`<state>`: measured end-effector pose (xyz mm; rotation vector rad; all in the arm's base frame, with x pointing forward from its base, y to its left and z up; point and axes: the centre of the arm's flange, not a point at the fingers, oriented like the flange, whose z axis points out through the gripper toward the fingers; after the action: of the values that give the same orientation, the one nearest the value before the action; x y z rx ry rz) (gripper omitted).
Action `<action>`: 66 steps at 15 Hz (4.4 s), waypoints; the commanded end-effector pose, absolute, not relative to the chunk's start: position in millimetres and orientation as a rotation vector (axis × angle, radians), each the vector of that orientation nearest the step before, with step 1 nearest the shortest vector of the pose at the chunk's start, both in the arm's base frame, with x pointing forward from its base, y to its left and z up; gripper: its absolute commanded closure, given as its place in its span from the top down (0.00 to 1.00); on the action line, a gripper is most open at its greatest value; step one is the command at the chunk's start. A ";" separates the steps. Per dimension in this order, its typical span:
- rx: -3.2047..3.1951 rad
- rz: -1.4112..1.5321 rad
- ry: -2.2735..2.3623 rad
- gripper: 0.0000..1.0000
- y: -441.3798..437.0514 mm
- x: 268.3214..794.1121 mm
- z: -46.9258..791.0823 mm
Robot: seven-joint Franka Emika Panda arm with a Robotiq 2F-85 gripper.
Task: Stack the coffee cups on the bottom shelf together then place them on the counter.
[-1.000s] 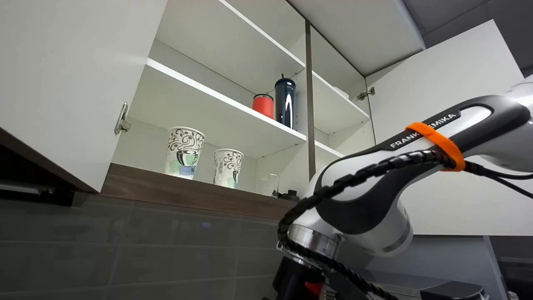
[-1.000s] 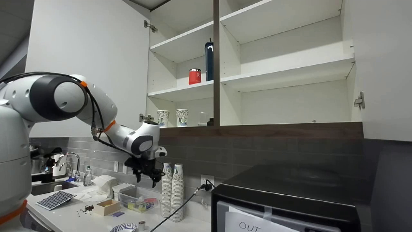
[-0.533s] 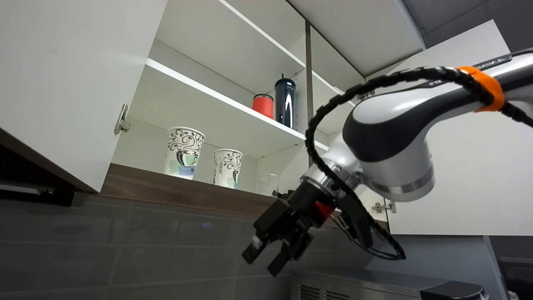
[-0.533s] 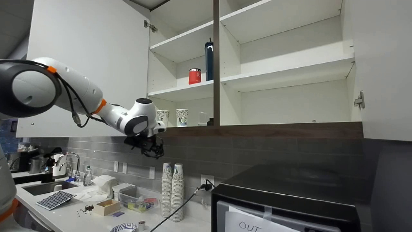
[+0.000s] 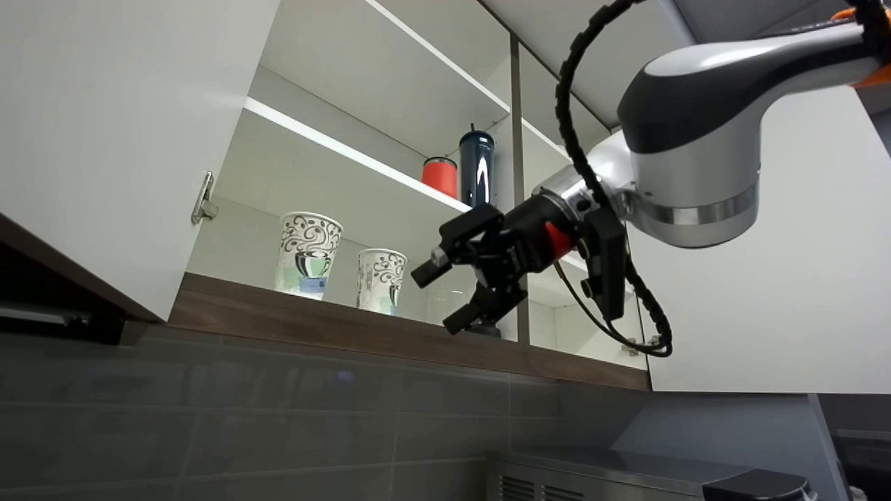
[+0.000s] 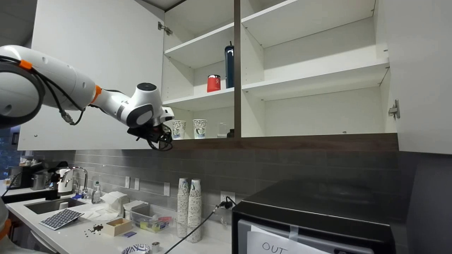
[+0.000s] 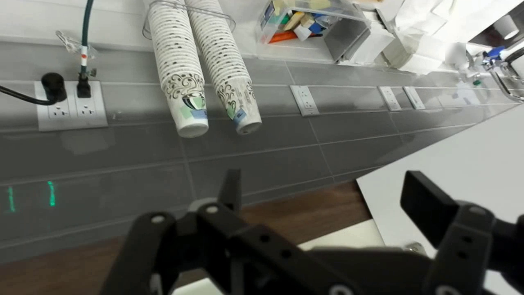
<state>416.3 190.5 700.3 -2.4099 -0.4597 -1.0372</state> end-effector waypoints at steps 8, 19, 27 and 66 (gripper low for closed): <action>-2.351 -1.108 -0.380 1.00 212.2 415.0 724.0; -2.334 -1.419 0.141 1.00 226.5 440.1 799.0; -2.400 -1.417 0.159 1.00 232.8 455.6 822.8; -2.507 -1.259 0.463 0.11 303.8 556.8 841.8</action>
<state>548.0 303.9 829.9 -2.5001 0.4342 -1.2992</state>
